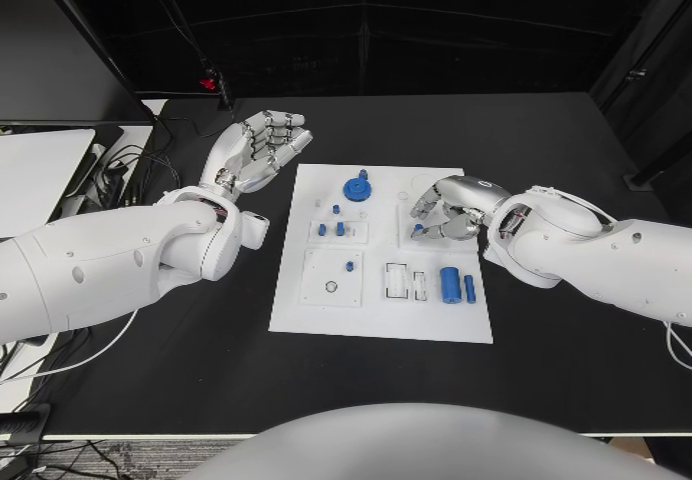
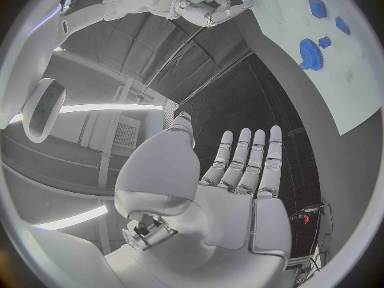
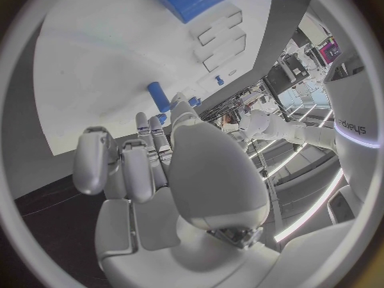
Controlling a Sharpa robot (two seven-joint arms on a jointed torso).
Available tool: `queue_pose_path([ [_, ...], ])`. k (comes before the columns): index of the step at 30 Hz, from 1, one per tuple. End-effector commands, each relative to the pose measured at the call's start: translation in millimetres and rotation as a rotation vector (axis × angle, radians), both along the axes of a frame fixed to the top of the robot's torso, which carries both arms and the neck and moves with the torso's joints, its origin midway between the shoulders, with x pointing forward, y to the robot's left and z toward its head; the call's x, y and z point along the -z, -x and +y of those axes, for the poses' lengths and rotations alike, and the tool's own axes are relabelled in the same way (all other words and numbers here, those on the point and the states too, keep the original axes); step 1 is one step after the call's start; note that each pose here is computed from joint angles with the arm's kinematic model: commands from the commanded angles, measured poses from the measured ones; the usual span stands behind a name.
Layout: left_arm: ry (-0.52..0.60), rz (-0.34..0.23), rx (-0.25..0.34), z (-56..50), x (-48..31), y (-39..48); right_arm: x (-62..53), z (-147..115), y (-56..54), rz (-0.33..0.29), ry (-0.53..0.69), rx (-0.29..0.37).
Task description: Assemble the parts on the task board
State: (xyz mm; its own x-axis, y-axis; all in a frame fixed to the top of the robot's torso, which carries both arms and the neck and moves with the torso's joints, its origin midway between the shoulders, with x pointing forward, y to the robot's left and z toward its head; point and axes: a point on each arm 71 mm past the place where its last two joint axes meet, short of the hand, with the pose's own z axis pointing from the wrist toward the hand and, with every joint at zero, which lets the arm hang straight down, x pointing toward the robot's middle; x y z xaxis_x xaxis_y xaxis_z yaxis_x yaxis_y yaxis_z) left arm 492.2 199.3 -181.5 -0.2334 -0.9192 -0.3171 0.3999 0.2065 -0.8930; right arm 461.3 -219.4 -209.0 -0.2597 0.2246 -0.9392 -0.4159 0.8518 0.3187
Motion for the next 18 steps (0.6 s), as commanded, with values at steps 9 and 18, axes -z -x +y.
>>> queue_pose_path([
  [9,0.029,-0.114,0.037,-1.7,-8.5,3.6,5.3,7.6,-0.9,0.038,0.069,-0.010],
  [18,0.029,-0.113,0.038,-1.8,-8.4,3.5,5.8,10.1,-0.7,0.027,0.092,-0.005],
])
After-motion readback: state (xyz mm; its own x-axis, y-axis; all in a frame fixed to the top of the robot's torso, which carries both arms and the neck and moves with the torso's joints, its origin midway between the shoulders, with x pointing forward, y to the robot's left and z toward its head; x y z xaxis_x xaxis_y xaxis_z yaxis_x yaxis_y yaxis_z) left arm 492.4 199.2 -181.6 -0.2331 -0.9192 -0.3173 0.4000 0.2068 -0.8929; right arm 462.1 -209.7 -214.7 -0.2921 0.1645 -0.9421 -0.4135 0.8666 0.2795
